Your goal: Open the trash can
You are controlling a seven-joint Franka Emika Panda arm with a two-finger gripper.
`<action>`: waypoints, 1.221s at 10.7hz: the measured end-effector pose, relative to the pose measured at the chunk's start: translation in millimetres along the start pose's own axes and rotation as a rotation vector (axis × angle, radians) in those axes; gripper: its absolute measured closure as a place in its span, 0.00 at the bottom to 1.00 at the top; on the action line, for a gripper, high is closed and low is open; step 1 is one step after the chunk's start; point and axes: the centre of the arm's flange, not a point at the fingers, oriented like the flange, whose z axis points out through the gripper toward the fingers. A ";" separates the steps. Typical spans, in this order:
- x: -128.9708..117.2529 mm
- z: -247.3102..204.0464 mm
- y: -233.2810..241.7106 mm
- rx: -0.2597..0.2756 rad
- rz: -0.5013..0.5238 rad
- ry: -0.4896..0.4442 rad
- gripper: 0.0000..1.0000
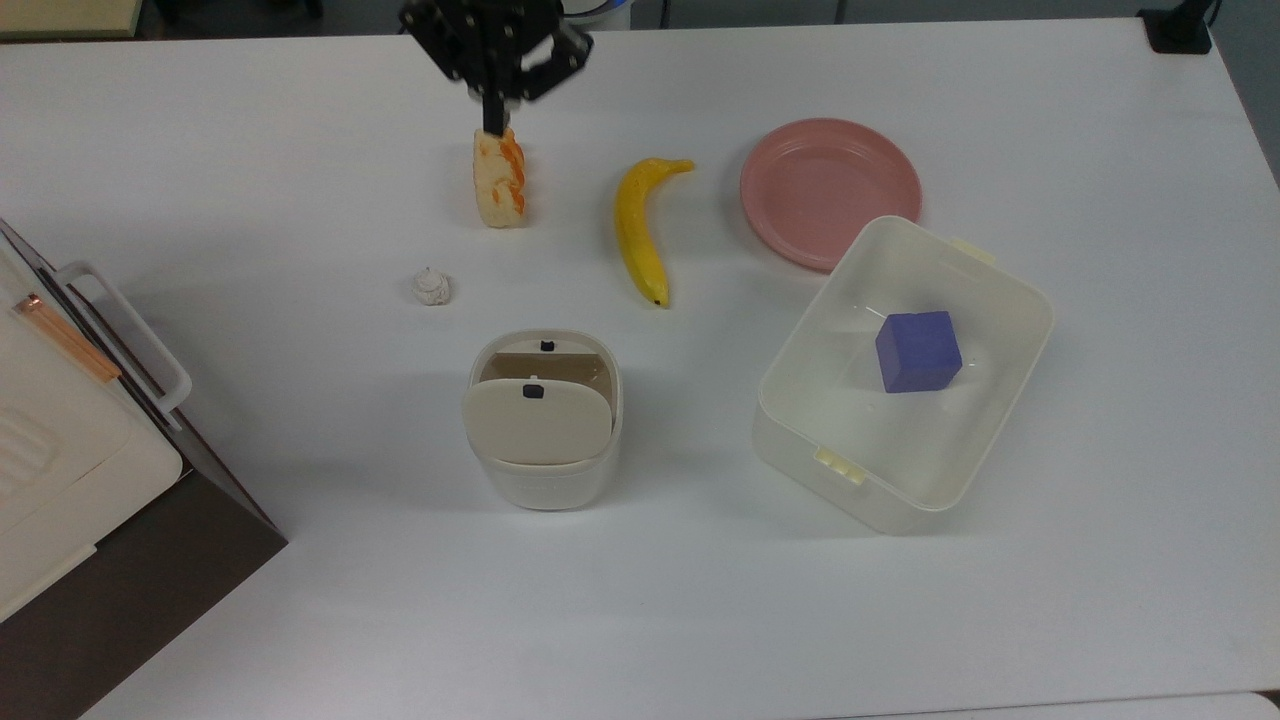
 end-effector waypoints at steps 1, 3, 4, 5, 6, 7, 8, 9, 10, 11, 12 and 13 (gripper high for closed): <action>-10.2 -9.2 13.8 0.020 -0.043 -0.039 0.99; -26.6 -27.5 54.1 0.101 -0.126 -0.096 0.99; -34.1 -36.6 74.8 0.130 -0.158 -0.110 0.99; -38.7 -43.7 86.2 0.142 -0.168 -0.108 0.99; -40.4 -46.5 88.0 0.144 -0.170 -0.105 0.99; -40.7 -45.6 86.5 0.144 -0.173 -0.107 0.99; -41.1 -43.7 85.2 0.145 -0.175 -0.111 0.92; -41.3 -42.9 84.0 0.145 -0.177 -0.113 0.77; -41.5 -42.6 82.4 0.145 -0.180 -0.114 0.60; -41.6 -42.6 81.8 0.145 -0.181 -0.114 0.44; -41.6 -42.5 81.8 0.145 -0.181 -0.114 0.30; -41.6 -42.2 81.8 0.145 -0.181 -0.115 0.15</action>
